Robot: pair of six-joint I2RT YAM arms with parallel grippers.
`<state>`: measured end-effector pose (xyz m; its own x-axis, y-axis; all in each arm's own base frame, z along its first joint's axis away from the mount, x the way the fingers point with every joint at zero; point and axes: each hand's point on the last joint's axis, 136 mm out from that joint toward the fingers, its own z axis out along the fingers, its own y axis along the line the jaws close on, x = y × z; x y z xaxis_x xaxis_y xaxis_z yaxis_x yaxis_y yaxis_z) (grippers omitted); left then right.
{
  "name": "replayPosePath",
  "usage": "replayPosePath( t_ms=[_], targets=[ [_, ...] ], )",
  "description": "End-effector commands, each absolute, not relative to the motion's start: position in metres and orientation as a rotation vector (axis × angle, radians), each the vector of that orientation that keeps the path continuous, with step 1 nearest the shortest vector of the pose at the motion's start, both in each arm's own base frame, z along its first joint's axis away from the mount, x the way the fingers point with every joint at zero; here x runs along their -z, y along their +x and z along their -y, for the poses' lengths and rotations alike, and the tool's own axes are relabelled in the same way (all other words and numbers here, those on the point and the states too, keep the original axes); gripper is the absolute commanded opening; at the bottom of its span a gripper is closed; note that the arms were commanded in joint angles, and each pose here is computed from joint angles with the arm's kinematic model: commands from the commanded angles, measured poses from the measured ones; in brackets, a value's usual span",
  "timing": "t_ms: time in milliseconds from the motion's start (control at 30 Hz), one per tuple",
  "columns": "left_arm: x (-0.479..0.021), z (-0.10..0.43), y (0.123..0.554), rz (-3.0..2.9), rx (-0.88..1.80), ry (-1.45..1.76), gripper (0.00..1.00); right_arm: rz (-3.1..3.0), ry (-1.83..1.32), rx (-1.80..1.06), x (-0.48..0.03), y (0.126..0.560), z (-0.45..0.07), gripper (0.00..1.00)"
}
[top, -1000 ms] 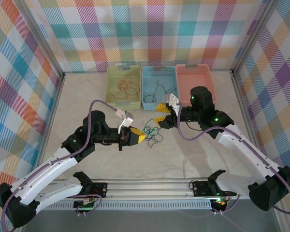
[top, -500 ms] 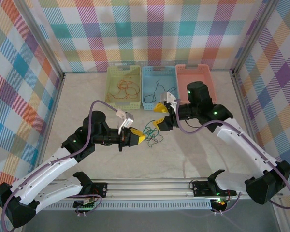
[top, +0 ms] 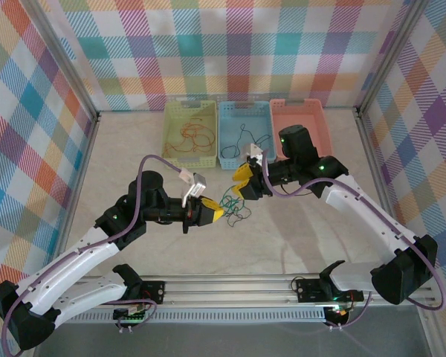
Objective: Untangle the cables
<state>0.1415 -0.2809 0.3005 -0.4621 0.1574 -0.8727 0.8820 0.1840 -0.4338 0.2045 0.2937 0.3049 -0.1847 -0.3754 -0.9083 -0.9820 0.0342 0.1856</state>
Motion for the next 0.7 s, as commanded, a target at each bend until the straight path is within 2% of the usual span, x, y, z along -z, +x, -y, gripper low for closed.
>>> replayPosePath(
  t_ms=[0, 167, 367, 500, 600, 667],
  targets=[
    [-0.304, 0.283, 0.136, -1.726, 1.330, 1.022, 0.00, -1.565, -1.424, -1.190, -0.323, 0.198, -0.295, 0.32],
    [-0.303, 0.283, 0.137, -1.734, 1.328, 1.020, 0.00, -1.546, -1.422, -1.172, -0.325, 0.198, -0.294, 0.00],
    [-0.301, 0.283, 0.140, -1.762, 1.325, 0.986, 0.00, -1.519, -1.359, -1.060, -0.330, 0.205, -0.288, 0.00],
    [-0.302, 0.280, 0.142, -1.778, 1.321, 0.944, 0.21, -1.491, -1.295, -1.007, -0.339, 0.207, -0.282, 0.00],
    [-0.303, 0.277, 0.144, -1.790, 1.319, 0.907, 0.50, -1.486, -1.262, -0.987, -0.343, 0.208, -0.279, 0.00],
    [-0.303, 0.276, 0.144, -1.790, 1.320, 0.892, 0.61, -1.491, -1.246, -0.981, -0.344, 0.209, -0.276, 0.00]
  ],
)
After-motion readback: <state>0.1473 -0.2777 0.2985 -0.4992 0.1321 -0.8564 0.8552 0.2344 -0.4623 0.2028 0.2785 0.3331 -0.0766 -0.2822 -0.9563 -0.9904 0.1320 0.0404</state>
